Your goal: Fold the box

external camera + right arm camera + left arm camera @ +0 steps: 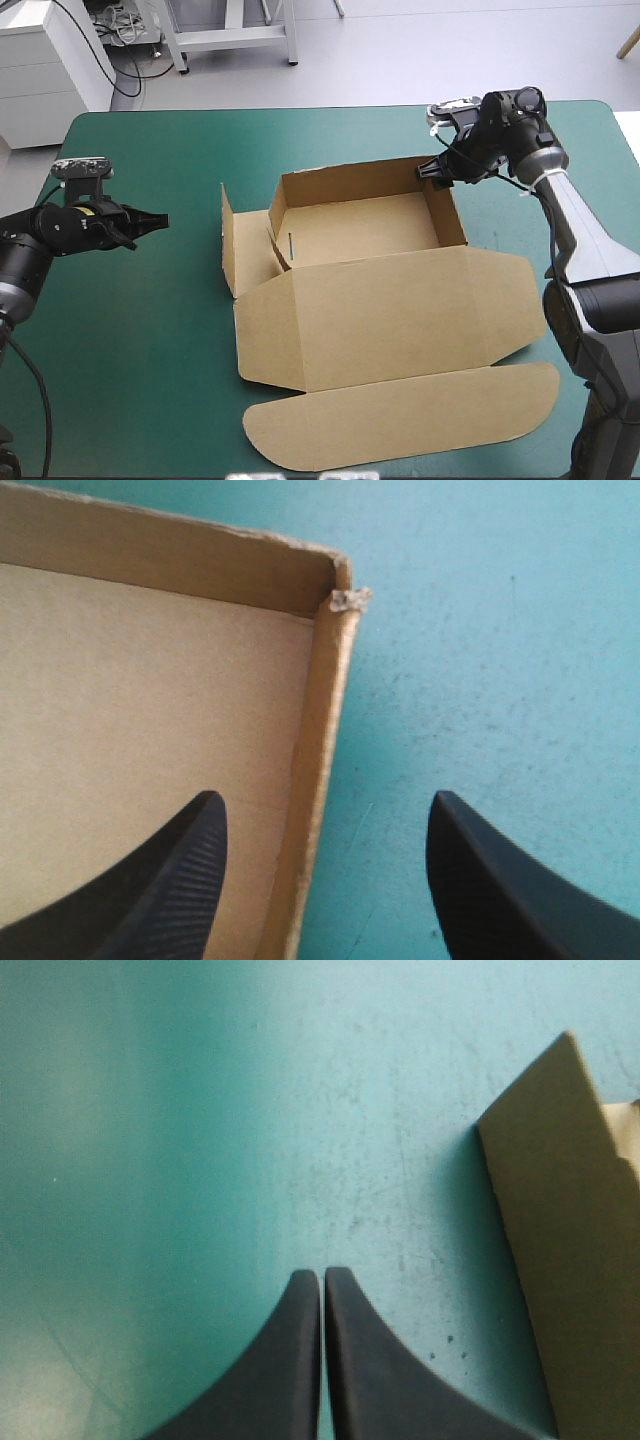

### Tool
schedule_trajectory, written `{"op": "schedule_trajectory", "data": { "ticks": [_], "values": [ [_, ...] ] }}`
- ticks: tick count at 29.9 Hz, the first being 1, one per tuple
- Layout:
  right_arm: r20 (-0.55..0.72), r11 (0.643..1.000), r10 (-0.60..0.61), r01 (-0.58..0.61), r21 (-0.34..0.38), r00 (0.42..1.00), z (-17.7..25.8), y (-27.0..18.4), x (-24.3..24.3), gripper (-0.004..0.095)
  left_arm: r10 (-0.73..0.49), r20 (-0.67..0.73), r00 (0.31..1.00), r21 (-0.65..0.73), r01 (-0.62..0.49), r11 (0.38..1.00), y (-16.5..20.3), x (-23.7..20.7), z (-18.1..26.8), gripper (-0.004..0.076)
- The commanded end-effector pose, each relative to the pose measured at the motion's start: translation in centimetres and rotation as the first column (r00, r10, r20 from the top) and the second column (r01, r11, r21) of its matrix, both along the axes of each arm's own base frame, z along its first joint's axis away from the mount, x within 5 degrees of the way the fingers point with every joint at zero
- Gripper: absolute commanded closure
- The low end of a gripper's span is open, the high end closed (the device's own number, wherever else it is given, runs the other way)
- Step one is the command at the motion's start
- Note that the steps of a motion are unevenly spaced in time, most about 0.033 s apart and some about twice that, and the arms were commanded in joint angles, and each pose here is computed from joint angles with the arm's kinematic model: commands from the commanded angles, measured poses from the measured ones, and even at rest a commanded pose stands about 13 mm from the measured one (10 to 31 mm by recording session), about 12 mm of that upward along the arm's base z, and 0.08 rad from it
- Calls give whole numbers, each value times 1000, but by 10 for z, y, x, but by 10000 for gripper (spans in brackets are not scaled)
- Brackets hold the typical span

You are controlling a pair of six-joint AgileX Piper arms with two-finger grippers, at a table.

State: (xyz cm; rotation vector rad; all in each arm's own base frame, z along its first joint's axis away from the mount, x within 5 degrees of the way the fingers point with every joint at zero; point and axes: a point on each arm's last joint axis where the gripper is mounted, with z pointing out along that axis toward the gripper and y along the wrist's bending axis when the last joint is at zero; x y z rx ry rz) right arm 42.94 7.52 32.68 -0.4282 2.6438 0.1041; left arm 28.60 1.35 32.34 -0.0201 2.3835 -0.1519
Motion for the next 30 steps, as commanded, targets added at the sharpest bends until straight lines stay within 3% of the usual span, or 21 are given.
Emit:
{"op": "schedule_trajectory", "data": {
  "ticks": [1,9,14,18,26,28,30],
  "values": [
    [188,1000,-1,-2,13,982,68,-8,-28,340,47,67,997,-62,-43,997,12,1,14,727],
    [241,1000,-28,24,21,970,93,-13,-52,338,78,-29,997,-177,-82,981,35,-2,3,731],
    [179,1000,-25,21,22,984,69,-9,-35,338,42,-46,998,-178,-49,983,33,-4,2,731],
    [94,996,-30,22,88,995,40,-1,-18,338,28,-67,997,-185,-40,982,32,-6,1,731],
    [-24,997,-27,29,66,999,-12,4,8,348,23,-75,997,-188,-37,981,31,-6,1,731],
    [-38,998,-27,30,63,999,-18,5,11,379,23,-75,997,-188,-37,981,31,-6,1,731],
    [-42,998,-27,30,61,999,-20,5,12,476,23,-75,997,-188,-37,981,31,-6,1,731]
  ]
}}
